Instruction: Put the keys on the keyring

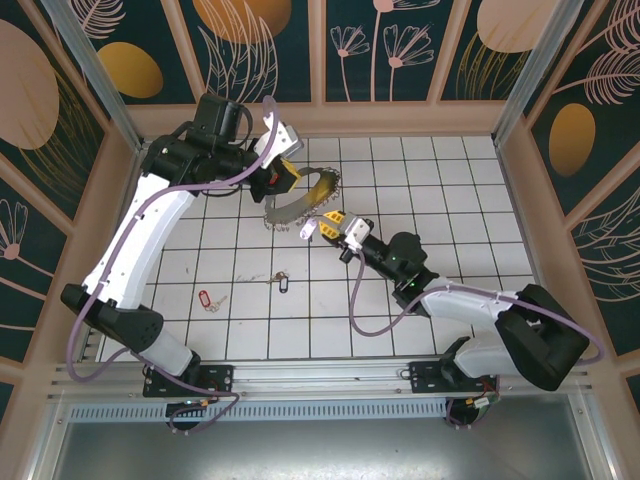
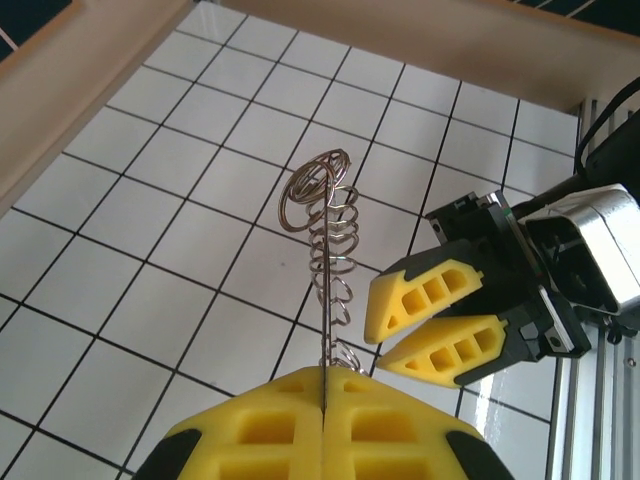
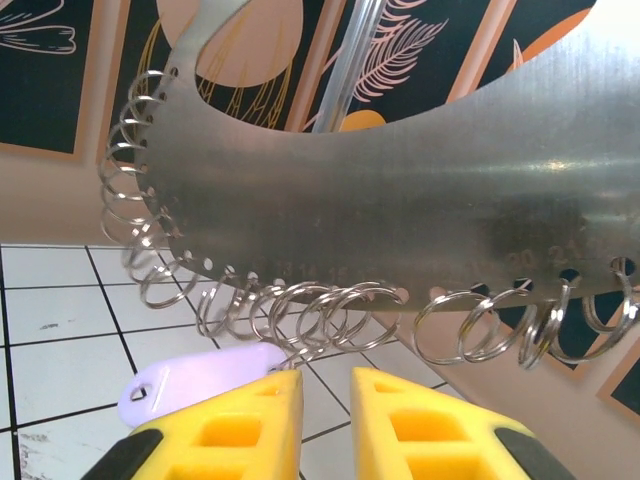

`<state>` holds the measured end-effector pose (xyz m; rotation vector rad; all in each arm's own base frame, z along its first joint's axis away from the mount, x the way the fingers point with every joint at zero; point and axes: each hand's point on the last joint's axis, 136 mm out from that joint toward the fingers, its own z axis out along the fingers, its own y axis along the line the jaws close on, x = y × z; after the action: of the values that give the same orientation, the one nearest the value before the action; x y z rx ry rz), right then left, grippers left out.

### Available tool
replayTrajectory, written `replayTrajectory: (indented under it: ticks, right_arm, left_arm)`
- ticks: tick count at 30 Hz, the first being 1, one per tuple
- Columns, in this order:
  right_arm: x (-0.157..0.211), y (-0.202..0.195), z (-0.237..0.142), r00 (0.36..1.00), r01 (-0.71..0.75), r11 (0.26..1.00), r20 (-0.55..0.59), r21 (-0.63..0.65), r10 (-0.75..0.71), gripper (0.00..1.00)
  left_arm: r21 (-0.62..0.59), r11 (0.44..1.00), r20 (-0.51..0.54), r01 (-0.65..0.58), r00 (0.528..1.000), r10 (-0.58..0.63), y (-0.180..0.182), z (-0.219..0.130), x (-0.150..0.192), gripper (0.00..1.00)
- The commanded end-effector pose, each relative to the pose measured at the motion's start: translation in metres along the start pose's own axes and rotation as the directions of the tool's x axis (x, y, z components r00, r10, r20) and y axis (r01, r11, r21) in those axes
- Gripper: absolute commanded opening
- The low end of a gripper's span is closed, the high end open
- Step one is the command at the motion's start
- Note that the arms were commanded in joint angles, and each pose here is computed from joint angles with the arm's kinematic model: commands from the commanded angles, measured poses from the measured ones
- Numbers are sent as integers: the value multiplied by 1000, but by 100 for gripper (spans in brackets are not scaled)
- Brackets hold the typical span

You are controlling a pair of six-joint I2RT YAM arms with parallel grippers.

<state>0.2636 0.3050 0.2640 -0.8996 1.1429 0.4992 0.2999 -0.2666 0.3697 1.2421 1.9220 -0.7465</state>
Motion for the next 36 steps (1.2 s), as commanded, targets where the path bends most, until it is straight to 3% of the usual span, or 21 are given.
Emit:
replayTrajectory:
  ticks: [1, 11, 22, 36]
  right_arm:
    - [-12, -3, 2, 998, -36, 999, 60, 21, 35, 20]
    - [5, 0, 0, 996, -81, 996, 38, 32, 79, 17]
    - [-5, 14, 3, 993, -87, 995, 71, -56, 91, 15]
    - [-10, 3, 21, 991, -88, 996, 104, -14, 89, 16]
  left_arm:
    - [6, 1000, -37, -17, 999, 17, -3, 1, 0, 0]
    - [-27, 999, -76, -25, 997, 23, 0, 2, -3, 0]
    - [-16, 999, -86, -30, 996, 29, -2, 10, -6, 0]
    - [-9, 1000, -75, -29, 997, 28, -4, 13, -5, 0]
